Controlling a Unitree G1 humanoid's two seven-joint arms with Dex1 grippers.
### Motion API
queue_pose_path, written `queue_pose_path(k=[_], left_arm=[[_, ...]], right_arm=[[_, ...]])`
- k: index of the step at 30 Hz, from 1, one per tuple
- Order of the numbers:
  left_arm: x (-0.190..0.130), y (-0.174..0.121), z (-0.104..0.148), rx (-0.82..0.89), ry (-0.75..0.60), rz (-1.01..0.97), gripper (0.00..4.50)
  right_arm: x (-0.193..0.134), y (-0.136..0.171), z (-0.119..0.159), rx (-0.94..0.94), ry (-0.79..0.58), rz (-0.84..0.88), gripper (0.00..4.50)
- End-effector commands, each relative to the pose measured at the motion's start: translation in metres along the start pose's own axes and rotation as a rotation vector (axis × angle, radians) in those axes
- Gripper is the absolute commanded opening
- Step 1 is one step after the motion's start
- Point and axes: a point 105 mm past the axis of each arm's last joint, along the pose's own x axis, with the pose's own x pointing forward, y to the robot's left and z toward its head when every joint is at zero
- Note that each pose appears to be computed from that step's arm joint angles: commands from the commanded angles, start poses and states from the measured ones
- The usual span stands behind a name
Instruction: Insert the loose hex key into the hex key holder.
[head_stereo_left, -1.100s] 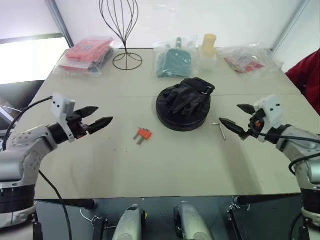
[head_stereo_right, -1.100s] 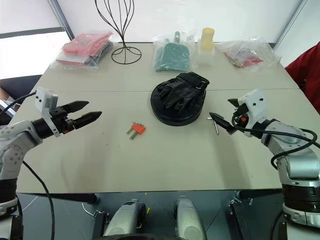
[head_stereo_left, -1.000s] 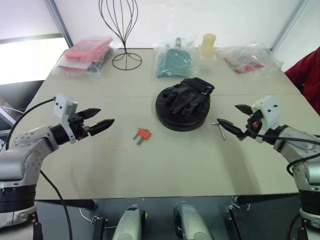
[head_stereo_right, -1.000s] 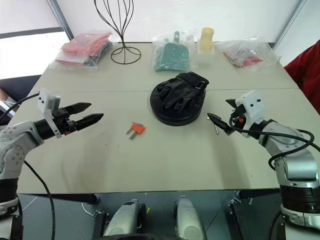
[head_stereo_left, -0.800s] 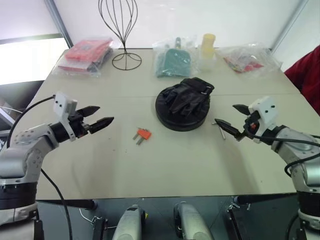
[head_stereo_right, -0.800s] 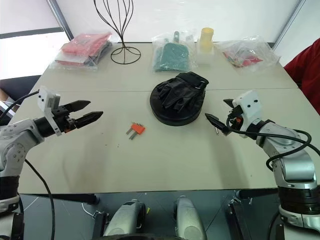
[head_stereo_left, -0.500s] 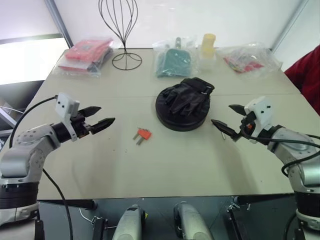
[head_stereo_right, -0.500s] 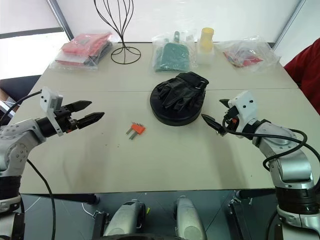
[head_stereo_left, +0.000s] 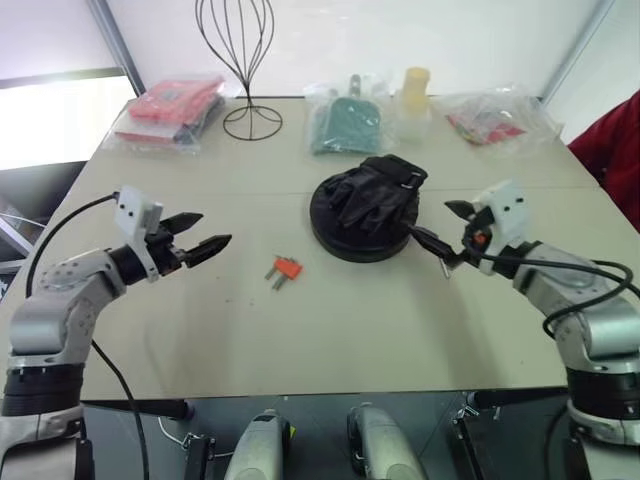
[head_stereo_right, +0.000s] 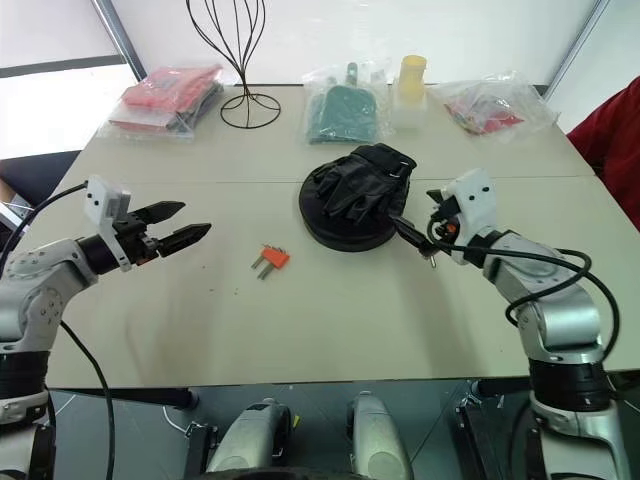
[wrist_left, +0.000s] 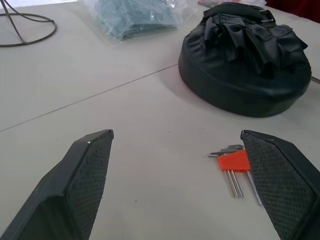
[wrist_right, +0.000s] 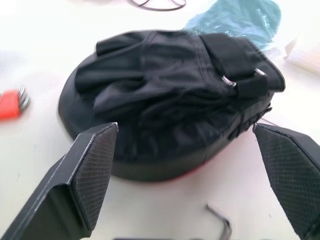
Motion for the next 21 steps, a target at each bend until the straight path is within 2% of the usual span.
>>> queue_pose_path(k=[1,3,5,8,16,21], left_arm=[[0.004,0.000,0.018,0.055,-0.051,0.000,4.27],[0.007,-0.002,0.026,0.065,-0.074,-0.008,4.27],[0.009,-0.011,0.038,0.123,-0.095,-0.071,4.27],[0.011,-0.022,0.044,0.171,-0.081,-0.134,4.27],[0.019,-0.043,0.054,0.184,-0.108,-0.198,4.27],[0.021,-0.043,0.049,0.173,-0.104,-0.188,4.27]], right_arm=[[0.015,0.005,0.020,0.108,-0.061,-0.086,4.50],[0.026,0.014,0.021,0.191,-0.077,-0.092,4.50],[0.040,0.029,0.018,0.219,-0.065,-0.081,4.50],[0.050,0.039,0.014,0.243,-0.041,-0.076,4.50],[0.050,0.035,0.004,0.216,0.013,-0.120,4.50],[0.036,0.021,0.031,0.178,-0.072,-0.157,4.50]])
